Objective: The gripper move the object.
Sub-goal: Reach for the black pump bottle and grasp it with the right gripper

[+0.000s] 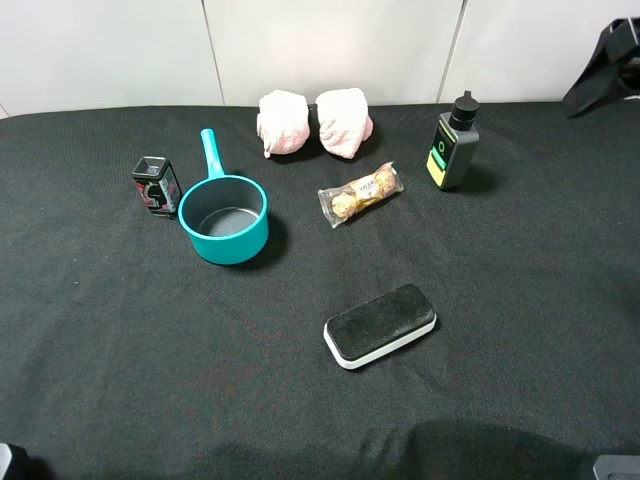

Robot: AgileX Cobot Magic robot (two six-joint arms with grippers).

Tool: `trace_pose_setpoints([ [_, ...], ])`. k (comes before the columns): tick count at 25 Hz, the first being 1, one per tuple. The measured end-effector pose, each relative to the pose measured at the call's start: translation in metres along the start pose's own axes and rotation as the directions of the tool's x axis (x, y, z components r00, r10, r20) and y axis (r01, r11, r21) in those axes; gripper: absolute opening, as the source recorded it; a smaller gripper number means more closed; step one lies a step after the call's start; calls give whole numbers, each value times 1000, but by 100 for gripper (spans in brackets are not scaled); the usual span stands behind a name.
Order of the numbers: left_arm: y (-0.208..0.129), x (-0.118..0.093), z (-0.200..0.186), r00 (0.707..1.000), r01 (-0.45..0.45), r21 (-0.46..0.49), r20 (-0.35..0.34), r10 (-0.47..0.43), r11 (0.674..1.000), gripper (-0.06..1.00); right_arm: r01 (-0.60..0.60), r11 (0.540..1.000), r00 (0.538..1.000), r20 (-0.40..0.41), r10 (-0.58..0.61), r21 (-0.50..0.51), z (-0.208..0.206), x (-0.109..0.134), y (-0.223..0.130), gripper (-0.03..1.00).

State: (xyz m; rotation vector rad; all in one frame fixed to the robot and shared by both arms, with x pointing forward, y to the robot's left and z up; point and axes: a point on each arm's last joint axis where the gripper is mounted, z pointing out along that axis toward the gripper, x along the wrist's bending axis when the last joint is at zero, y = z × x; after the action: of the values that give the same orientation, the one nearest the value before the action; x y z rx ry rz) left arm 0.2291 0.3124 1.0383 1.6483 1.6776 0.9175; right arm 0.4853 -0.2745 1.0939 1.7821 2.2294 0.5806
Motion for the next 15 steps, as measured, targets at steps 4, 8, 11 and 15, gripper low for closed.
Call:
trace_pose_setpoints([
  [4,0,0,0,1000,0,0,0,0,1000,76,-12,999,1000,-7,12,36,5,-2,10,69],
  [8,0,0,0,1000,0,0,0,0,1000,76,-10,999,1000,-4,10,44,10,-5,23,69],
  [11,0,0,0,1000,0,0,0,0,1000,76,-6,999,1000,-1,6,42,13,-7,34,69],
  [15,0,0,0,1000,0,0,0,0,1000,76,-2,1000,1000,3,2,31,16,-11,52,69],
])
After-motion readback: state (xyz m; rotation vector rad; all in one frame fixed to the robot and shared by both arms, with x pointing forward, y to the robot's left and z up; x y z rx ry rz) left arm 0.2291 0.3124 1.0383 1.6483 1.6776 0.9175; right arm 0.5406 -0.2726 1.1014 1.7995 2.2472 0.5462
